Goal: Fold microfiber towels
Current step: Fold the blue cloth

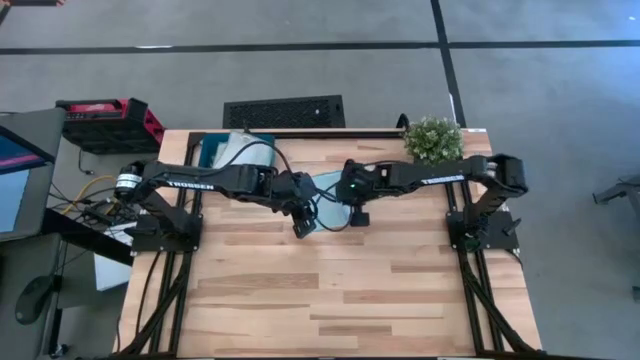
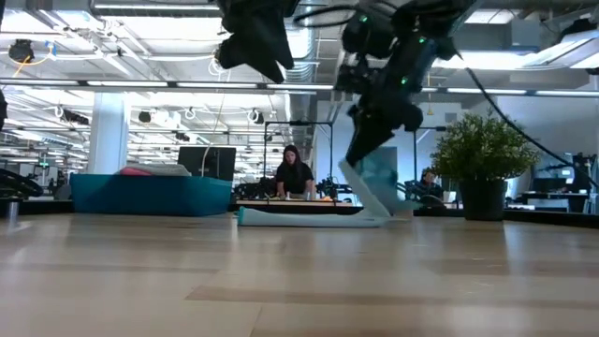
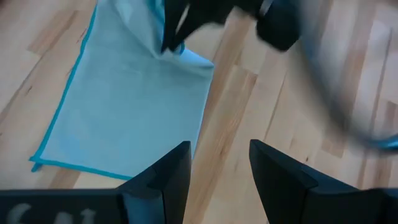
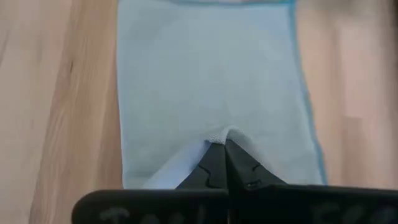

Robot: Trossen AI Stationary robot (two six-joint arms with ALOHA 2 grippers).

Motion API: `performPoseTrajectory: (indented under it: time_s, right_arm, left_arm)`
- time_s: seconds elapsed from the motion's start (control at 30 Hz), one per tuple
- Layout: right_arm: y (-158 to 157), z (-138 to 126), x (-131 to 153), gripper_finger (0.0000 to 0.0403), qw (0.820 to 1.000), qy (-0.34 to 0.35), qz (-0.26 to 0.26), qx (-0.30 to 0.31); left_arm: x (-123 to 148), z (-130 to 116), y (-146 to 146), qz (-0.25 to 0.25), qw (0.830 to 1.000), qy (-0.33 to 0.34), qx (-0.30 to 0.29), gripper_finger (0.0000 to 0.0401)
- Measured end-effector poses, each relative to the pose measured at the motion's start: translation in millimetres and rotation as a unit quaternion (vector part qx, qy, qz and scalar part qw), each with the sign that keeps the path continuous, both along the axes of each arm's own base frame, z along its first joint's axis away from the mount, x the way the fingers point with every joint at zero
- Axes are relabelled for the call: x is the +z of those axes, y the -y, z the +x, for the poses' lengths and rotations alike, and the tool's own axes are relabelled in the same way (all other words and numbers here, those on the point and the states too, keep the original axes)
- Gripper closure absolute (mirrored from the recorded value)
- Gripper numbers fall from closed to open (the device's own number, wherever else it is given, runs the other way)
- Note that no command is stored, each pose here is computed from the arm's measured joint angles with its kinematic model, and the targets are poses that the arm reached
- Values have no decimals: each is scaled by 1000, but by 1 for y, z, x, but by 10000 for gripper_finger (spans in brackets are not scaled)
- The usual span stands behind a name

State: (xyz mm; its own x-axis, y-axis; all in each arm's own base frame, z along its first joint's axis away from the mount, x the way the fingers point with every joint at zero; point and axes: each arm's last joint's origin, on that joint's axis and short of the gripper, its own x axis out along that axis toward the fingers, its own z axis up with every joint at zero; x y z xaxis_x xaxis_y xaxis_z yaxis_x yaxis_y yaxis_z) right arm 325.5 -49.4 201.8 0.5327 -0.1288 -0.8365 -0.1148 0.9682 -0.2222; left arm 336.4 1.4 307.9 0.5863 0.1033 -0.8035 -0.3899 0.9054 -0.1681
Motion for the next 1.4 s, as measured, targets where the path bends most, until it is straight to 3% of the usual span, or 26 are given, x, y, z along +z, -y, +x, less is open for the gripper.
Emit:
performPoseTrajectory:
  time_s: [0.1, 0.37, 0.57, 1.03, 1.23, 1.4]
  right_arm:
    - [-4, 17, -7, 402, 1000, -9, 6, 25]
    - [-17, 63, 5, 402, 994, 24, -20, 103]
    - [-15, 80, 12, 403, 989, 36, -43, 134]
    - [-4, 90, 17, 403, 983, 88, -51, 151]
    - [-5, 91, 18, 403, 980, 101, -47, 163]
    - [-5, 94, 21, 403, 977, 123, -47, 169]
  left_arm:
    - [5, 0, 1, 3, 1000, 4, 2, 245]
    - [14, -1, 1, 1, 1000, 5, 6, 245]
    - [21, -5, 1, 2, 1000, -4, 7, 245]
    - [38, -30, 8, 42, 995, -27, 87, 245]
    - [38, -58, 12, 50, 982, -95, 158, 245]
    - [26, -63, 13, 41, 976, -131, 169, 245]
